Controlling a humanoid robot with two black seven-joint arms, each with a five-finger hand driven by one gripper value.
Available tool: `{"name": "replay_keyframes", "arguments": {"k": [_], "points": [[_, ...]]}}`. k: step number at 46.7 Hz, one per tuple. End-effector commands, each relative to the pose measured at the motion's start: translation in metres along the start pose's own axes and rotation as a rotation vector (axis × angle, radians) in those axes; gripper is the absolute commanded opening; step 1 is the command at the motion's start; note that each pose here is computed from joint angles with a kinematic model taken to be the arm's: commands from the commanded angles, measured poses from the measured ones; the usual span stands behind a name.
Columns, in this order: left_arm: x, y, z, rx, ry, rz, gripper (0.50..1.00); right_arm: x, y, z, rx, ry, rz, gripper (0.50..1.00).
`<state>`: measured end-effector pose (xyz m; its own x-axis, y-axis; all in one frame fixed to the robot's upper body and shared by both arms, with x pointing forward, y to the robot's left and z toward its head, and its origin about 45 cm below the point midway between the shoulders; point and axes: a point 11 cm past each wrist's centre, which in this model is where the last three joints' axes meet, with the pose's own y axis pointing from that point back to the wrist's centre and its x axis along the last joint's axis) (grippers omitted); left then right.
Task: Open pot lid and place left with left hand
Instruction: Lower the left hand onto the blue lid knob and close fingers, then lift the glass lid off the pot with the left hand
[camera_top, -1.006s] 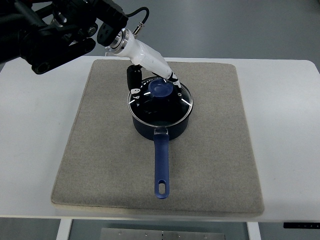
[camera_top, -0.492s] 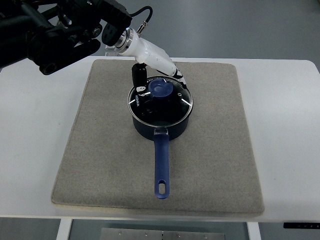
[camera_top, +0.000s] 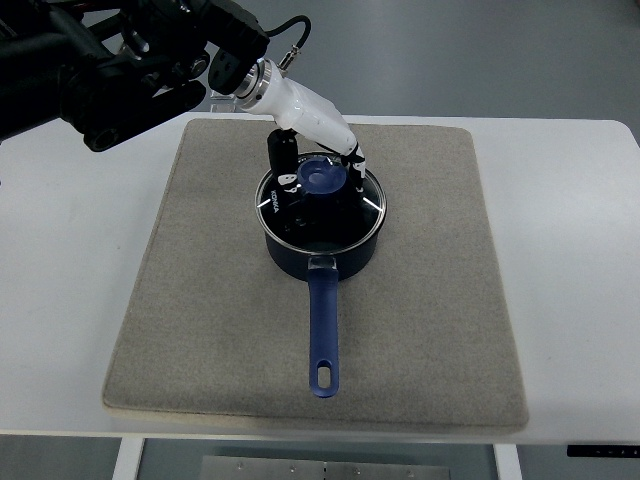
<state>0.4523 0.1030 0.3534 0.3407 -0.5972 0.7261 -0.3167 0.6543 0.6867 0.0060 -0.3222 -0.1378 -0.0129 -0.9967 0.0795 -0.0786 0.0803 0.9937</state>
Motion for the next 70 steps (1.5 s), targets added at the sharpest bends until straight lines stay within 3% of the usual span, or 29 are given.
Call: {"name": "replay_keyframes", "arguments": {"k": [1, 9, 15, 18, 53, 70], "points": [[0.0, 0.0, 0.0, 0.002, 0.0, 0.001, 0.739, 0.0, 0.0, 0.0, 0.0, -0.001, 0.0, 0.915], [0.006, 0.0, -0.001, 0.003, -0.04, 0.053, 0.626, 0.0, 0.0, 0.0, 0.0, -0.001, 0.0, 0.915], [0.007, 0.0, -0.001, 0.004, -0.048, 0.061, 0.587, 0.0, 0.0, 0.0, 0.0, 0.001, 0.0, 0.915], [0.006, 0.0, -0.001, 0.005, -0.048, 0.06, 0.5, 0.0, 0.0, -0.001, 0.001, 0.0, 0.0, 0.915], [0.009, 0.003, -0.005, 0.019, -0.05, 0.067, 0.5, 0.0, 0.0, 0.0, 0.0, 0.0, 0.0, 0.915], [0.015, 0.015, -0.023, 0.072, -0.01, 0.102, 0.5, 0.0, 0.0, 0.0, 0.0, 0.001, 0.0, 0.915]]}}
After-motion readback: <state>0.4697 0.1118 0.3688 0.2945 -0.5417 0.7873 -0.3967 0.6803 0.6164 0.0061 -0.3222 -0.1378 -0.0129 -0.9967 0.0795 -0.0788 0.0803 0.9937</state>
